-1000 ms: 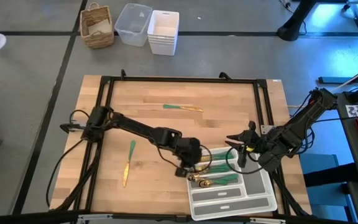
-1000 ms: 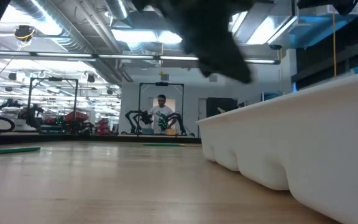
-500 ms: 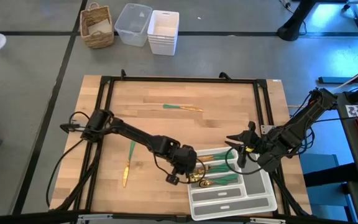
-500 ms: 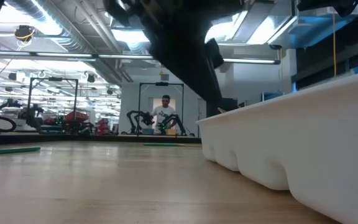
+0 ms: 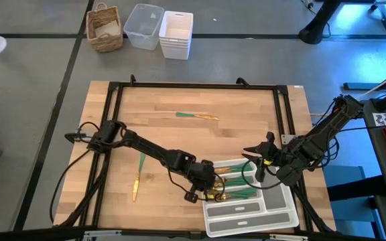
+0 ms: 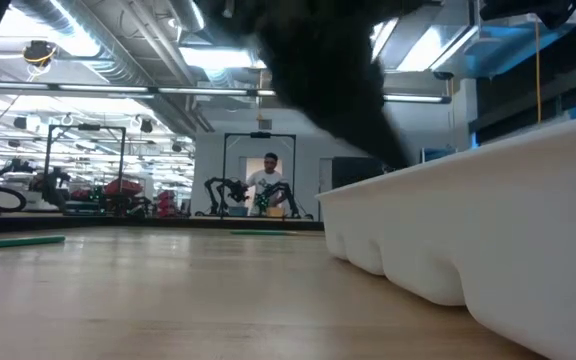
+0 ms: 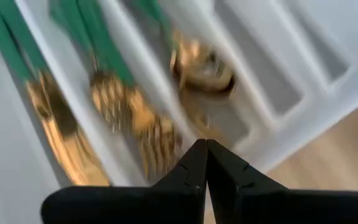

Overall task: Sort silverware
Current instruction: Adjust the green spoon on the silverware tray, then put the bottom green table knife into the silverware tray

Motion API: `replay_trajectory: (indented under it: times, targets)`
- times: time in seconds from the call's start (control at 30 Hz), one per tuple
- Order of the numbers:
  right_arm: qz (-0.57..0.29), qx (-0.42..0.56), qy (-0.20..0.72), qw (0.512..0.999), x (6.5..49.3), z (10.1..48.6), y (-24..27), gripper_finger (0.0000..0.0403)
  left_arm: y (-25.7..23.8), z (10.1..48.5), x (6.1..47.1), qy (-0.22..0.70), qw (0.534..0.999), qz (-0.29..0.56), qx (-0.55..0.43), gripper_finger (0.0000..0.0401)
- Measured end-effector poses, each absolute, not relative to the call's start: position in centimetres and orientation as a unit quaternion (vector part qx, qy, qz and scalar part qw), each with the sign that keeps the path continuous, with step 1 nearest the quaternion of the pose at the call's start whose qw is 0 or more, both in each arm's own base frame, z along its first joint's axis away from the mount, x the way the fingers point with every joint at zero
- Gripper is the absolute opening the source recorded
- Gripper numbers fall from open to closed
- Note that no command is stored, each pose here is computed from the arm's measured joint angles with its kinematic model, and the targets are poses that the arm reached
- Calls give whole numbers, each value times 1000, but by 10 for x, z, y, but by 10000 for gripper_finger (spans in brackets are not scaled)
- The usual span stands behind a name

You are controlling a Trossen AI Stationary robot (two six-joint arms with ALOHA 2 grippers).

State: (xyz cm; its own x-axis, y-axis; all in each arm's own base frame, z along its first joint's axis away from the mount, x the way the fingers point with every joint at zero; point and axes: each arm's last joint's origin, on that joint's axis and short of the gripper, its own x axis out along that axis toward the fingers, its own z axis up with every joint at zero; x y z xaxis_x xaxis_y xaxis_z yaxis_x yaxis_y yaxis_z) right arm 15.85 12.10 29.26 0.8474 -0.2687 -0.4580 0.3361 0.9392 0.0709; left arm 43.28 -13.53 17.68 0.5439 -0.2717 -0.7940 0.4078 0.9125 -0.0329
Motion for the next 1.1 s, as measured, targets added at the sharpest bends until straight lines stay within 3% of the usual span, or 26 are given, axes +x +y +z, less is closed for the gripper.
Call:
replay_trajectory:
  times: [0.63,0.83,1.1]
  targets:
    - [-160,65,233,957,162,288,124,98,-146,154,448,393,887,-238,55,1]
    - [-160,69,230,957,162,289,124,98,-131,187,443,382,895,-226,56,1]
    - [-169,74,212,960,163,291,125,98,-86,242,405,466,868,-167,42,1]
